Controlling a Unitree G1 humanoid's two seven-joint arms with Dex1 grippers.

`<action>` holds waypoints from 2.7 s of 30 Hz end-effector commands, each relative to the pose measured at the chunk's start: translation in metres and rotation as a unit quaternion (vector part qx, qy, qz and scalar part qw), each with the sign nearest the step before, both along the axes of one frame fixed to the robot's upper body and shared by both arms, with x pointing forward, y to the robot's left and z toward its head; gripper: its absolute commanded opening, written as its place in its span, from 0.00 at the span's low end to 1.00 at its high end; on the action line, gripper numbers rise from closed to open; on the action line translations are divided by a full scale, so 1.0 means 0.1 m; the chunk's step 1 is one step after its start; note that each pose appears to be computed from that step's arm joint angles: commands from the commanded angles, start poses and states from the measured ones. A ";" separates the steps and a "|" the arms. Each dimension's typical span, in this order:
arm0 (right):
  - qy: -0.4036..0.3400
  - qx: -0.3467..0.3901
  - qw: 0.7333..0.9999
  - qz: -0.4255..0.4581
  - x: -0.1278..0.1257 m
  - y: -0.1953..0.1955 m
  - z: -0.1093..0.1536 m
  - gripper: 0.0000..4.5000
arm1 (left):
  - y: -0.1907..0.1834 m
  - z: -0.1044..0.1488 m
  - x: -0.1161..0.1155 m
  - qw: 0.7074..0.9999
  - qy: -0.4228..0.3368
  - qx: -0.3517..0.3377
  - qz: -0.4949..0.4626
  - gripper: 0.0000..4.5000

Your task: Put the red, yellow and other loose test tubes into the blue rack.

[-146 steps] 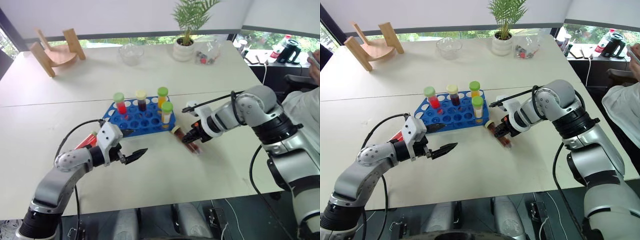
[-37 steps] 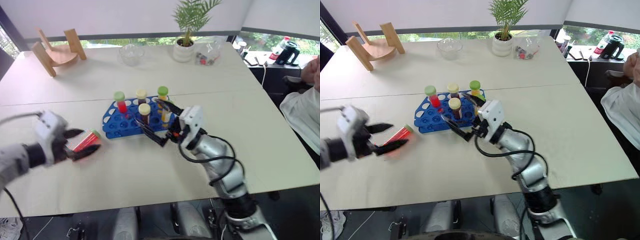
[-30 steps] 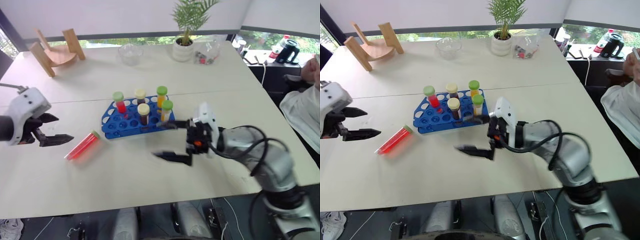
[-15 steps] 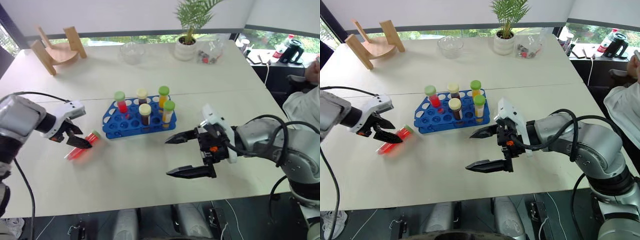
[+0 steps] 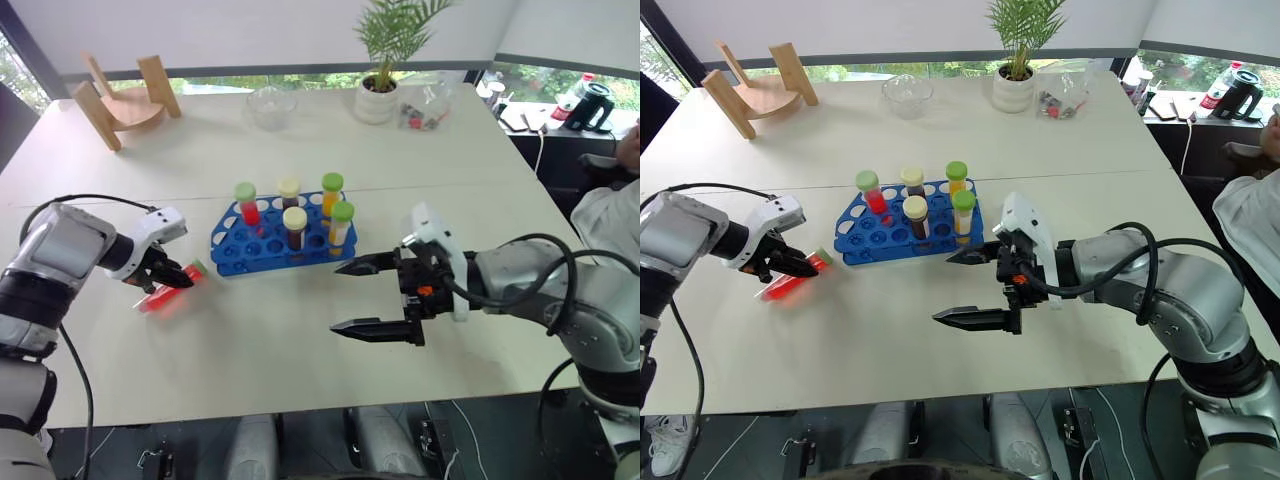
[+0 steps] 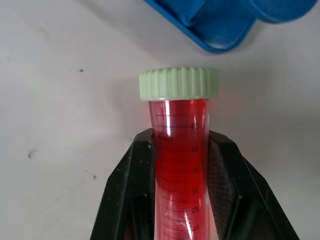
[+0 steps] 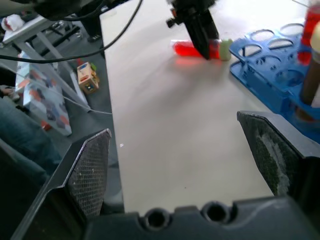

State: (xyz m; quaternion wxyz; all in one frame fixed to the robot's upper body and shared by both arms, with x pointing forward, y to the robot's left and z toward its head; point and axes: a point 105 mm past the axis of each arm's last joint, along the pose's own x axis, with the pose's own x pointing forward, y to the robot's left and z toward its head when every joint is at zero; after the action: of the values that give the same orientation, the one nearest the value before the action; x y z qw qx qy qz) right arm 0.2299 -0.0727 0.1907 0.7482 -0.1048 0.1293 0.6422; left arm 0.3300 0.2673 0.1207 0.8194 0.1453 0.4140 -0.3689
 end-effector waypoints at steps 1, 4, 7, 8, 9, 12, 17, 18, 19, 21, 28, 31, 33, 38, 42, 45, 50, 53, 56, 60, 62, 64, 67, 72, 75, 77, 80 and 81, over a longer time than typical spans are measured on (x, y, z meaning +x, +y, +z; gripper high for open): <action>-0.028 0.006 0.999 -0.024 0.07 -0.13 -0.01 1.00 | 0.25 0.59 0.18 0.967 -0.214 -0.123 0.062 0.18; -0.030 0.015 0.996 -0.082 0.26 -0.27 -0.11 1.00 | 0.30 1.01 0.05 0.924 -0.308 -0.207 0.090 0.18; -0.019 0.010 0.994 -0.110 0.35 -0.39 -0.22 1.00 | 0.10 1.19 -0.08 0.900 -0.320 -0.281 0.094 0.18; -0.018 0.010 0.994 -0.111 0.36 -0.40 -0.23 1.00 | 0.07 1.20 -0.10 0.899 -0.318 -0.286 0.097 0.18; -0.019 0.009 0.994 -0.112 0.37 -0.40 -0.23 1.00 | 0.03 1.23 -0.12 0.893 -0.325 -0.298 0.094 0.18; -0.020 0.024 0.993 -0.116 0.42 -0.44 -0.12 1.00 | -0.32 1.35 -0.18 0.853 -0.379 -0.353 0.068 0.18; -0.011 0.047 0.992 -0.117 0.54 -0.44 0.07 1.00 | -1.11 1.04 -0.22 0.806 -0.418 -0.416 0.045 0.18; -0.011 0.043 0.992 -0.117 0.56 -0.44 0.07 1.00 | -1.17 0.94 -0.20 0.809 -0.413 -0.417 0.042 0.18; -0.011 0.040 0.992 -0.117 0.57 -0.44 0.07 1.00 | -1.21 0.87 -0.19 0.810 -0.408 -0.419 0.044 0.18; -0.011 0.037 0.992 -0.116 0.57 -0.45 0.07 1.00 | -1.23 0.77 -0.17 0.814 -0.405 -0.415 0.045 0.18; -0.017 0.038 0.992 -0.123 0.59 -0.48 0.11 1.00 | -1.14 0.60 -0.08 0.818 -0.416 -0.392 0.071 0.18; -0.015 0.042 0.991 -0.126 0.58 -0.46 0.09 1.00 | -1.04 0.57 -0.06 0.818 -0.425 -0.379 0.083 0.18; -0.015 0.047 0.991 -0.128 0.58 -0.44 0.08 1.00 | -1.02 0.56 -0.06 0.819 -0.427 -0.375 0.085 0.18; -0.014 0.056 0.990 -0.132 0.59 -0.40 0.07 1.00 | -1.04 0.55 0.01 0.816 -0.432 -0.374 0.085 0.18; -0.012 0.063 0.989 -0.135 0.59 -0.37 0.06 1.00 | -1.10 0.60 0.08 0.806 -0.451 -0.373 0.083 0.18; -0.012 0.069 0.988 -0.137 0.59 -0.36 0.07 1.00 | -1.19 0.58 0.08 0.809 -0.455 -0.366 0.068 0.18; -0.012 0.071 0.987 -0.141 0.60 -0.35 0.07 1.00 | -1.26 0.45 0.09 0.815 -0.451 -0.358 0.060 0.18; -0.012 0.072 0.987 -0.141 0.60 -0.35 0.07 1.00 | -1.26 0.42 0.11 0.813 -0.458 -0.352 0.068 0.18; -0.011 0.074 0.987 -0.143 0.60 -0.35 0.08 1.00 | -1.25 0.38 0.12 0.813 -0.462 -0.347 0.071 0.18; -0.010 0.077 0.987 -0.144 0.61 -0.34 0.08 1.00 | -1.27 0.34 0.13 0.814 -0.464 -0.342 0.070 0.18; -0.010 0.078 0.986 -0.144 0.61 -0.33 0.08 1.00 | -1.26 0.33 0.13 0.814 -0.466 -0.340 0.070 0.18; -0.009 0.079 0.986 -0.144 0.62 -0.33 0.07 1.00 | -1.26 0.30 0.13 0.815 -0.463 -0.340 0.071 0.18; -0.009 0.080 0.986 -0.144 0.62 -0.32 0.07 1.00 | -1.25 0.28 0.10 0.817 -0.458 -0.343 0.069 0.18; -0.008 0.084 0.986 -0.144 0.62 -0.30 0.06 1.00 | -1.25 0.29 0.05 0.817 -0.453 -0.350 0.063 0.74; -0.007 0.085 0.986 -0.144 0.62 -0.30 0.05 1.00 | -1.23 0.30 0.03 0.820 -0.453 -0.345 0.063 0.98; -0.007 0.085 0.986 -0.144 0.62 -0.30 0.04 1.00 | -1.21 0.31 0.02 0.823 -0.451 -0.340 0.067 0.98; 0.010 0.070 0.987 -0.142 0.55 -0.39 -0.06 1.00 | -1.06 0.32 -0.21 0.867 -0.394 -0.300 0.049 0.98; 0.020 0.060 0.988 -0.139 0.49 -0.44 -0.12 1.00 | -0.98 0.30 -0.33 0.887 -0.369 -0.276 0.037 0.98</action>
State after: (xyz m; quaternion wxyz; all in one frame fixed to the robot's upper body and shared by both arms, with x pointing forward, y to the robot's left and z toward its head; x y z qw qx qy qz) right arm 0.2854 -0.1098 0.1708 0.8340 -0.0184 0.1328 0.5353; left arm 0.3101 0.1620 0.1373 0.9371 0.0136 -0.0423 -0.3462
